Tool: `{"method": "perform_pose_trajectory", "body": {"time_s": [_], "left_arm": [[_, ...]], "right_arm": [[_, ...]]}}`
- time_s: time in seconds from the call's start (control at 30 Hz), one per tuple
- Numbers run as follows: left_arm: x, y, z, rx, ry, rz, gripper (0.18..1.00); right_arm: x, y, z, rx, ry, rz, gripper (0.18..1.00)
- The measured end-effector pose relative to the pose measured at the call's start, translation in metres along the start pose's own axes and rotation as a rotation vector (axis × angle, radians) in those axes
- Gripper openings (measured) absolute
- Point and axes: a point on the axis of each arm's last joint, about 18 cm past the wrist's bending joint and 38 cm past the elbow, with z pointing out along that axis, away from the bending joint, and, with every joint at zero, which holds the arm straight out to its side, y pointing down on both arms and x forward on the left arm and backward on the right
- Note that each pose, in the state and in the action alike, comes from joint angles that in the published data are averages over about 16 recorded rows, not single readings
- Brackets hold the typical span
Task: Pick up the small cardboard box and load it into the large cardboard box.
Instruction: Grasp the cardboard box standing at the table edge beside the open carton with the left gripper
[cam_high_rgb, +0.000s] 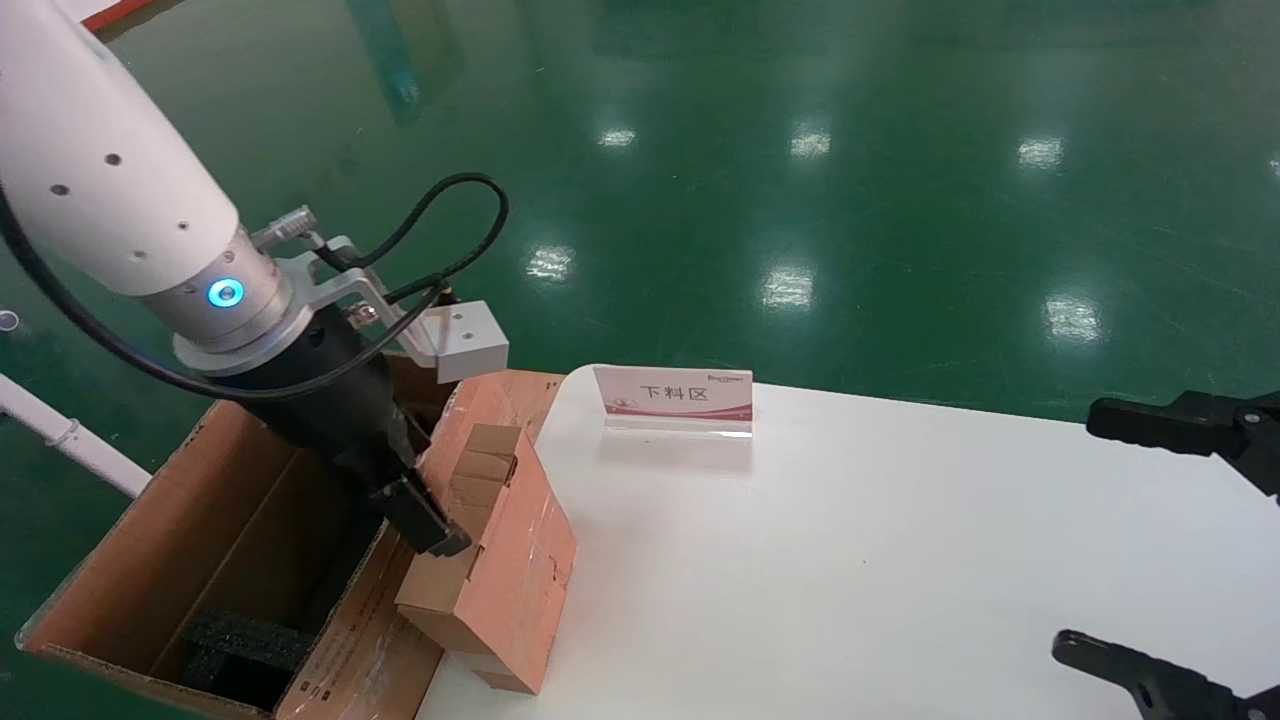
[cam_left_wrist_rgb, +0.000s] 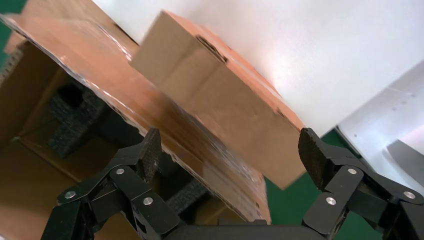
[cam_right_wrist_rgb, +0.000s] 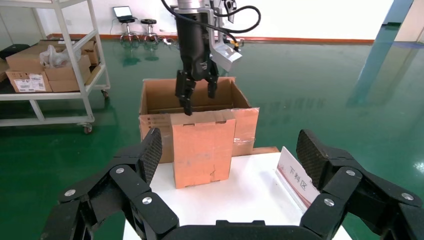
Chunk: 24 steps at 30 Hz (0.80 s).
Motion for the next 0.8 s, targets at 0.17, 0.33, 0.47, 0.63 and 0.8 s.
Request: {"method": "perform_pose_trajectory", "body": {"time_s": [0.17, 0.33, 0.47, 0.63, 0.8], "left_arm": [[-0.001, 0.002, -0.002, 0.004, 0.009, -0.008, 1.001], [-0.004, 0.008, 0.0, -0.005, 0.02, -0.029, 1.001], [-0.006, 0.012, 0.002, -0.016, 0.027, -0.051, 1.001], [-0.005, 0.016, 0.004, -0.03, 0.055, -0.086, 1.001], [-0.001, 0.017, 0.007, -0.048, 0.085, -0.118, 1.001]], "right_arm": [[0.0, 0.0, 0.0, 0.0, 0.0, 0.0, 1.001], [0.0, 0.0, 0.0, 0.0, 0.0, 0.0, 1.001], [0.0, 0.0, 0.0, 0.0, 0.0, 0.0, 1.001], [0.0, 0.0, 0.0, 0.0, 0.0, 0.0, 1.001], [0.0, 0.0, 0.0, 0.0, 0.0, 0.0, 1.001]]}}
